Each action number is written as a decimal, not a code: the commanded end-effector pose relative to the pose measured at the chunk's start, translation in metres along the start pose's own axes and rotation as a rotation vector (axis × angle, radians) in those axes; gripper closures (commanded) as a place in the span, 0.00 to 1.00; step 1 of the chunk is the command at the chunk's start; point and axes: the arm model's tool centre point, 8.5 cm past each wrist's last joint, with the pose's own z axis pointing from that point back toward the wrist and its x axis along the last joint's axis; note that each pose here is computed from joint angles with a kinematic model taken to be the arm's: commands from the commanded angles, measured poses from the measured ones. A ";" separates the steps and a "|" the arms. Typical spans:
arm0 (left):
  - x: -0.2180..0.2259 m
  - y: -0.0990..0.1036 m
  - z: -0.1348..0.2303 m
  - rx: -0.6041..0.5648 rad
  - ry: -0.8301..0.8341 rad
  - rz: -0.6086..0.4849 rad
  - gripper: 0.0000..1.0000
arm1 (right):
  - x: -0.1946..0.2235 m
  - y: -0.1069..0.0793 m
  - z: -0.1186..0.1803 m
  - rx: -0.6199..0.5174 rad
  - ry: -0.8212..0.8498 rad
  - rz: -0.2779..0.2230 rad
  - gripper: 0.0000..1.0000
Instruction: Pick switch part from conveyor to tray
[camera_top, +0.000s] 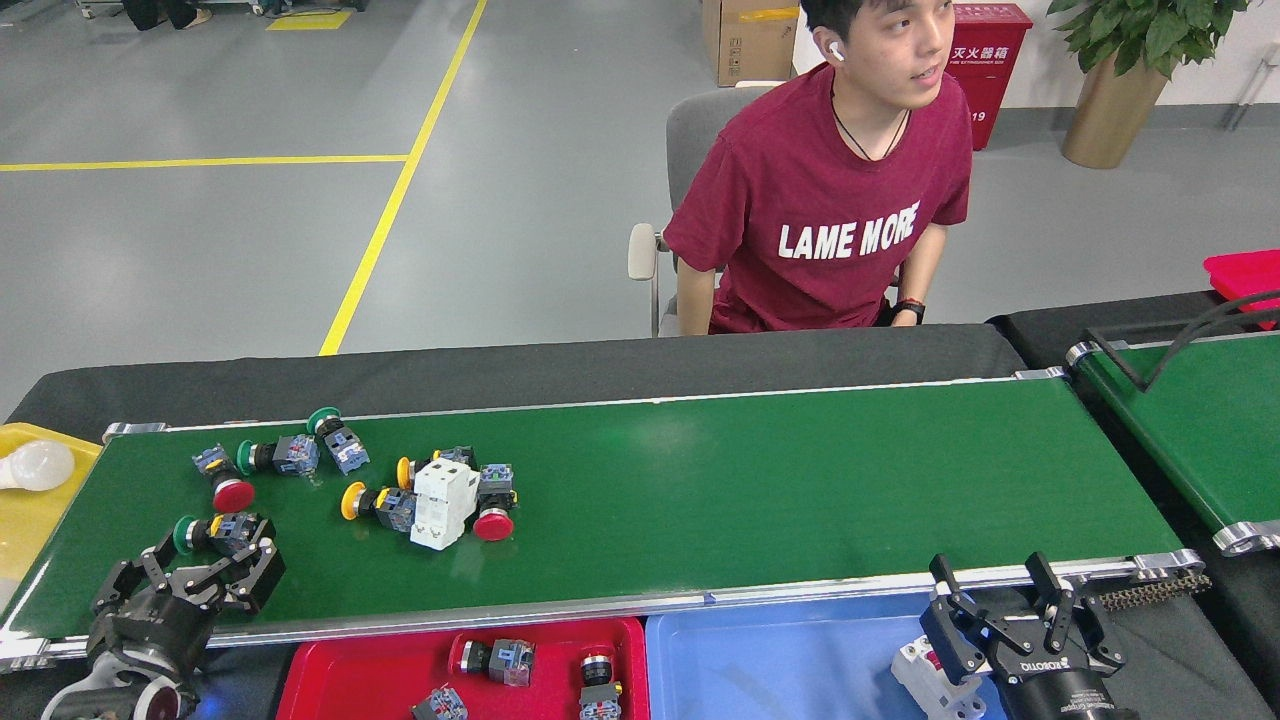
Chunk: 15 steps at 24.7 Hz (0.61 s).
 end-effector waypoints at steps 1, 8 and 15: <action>-0.010 0.012 -0.004 0.022 0.024 -0.011 0.03 | 0.000 -0.010 -0.003 -0.033 -0.003 0.002 0.04; -0.005 -0.018 0.008 -0.035 -0.003 -0.031 0.30 | 0.000 -0.009 -0.003 -0.032 -0.002 0.002 0.04; 0.004 -0.007 0.038 0.066 -0.165 0.020 0.68 | 0.000 -0.008 -0.001 -0.026 -0.001 0.003 0.04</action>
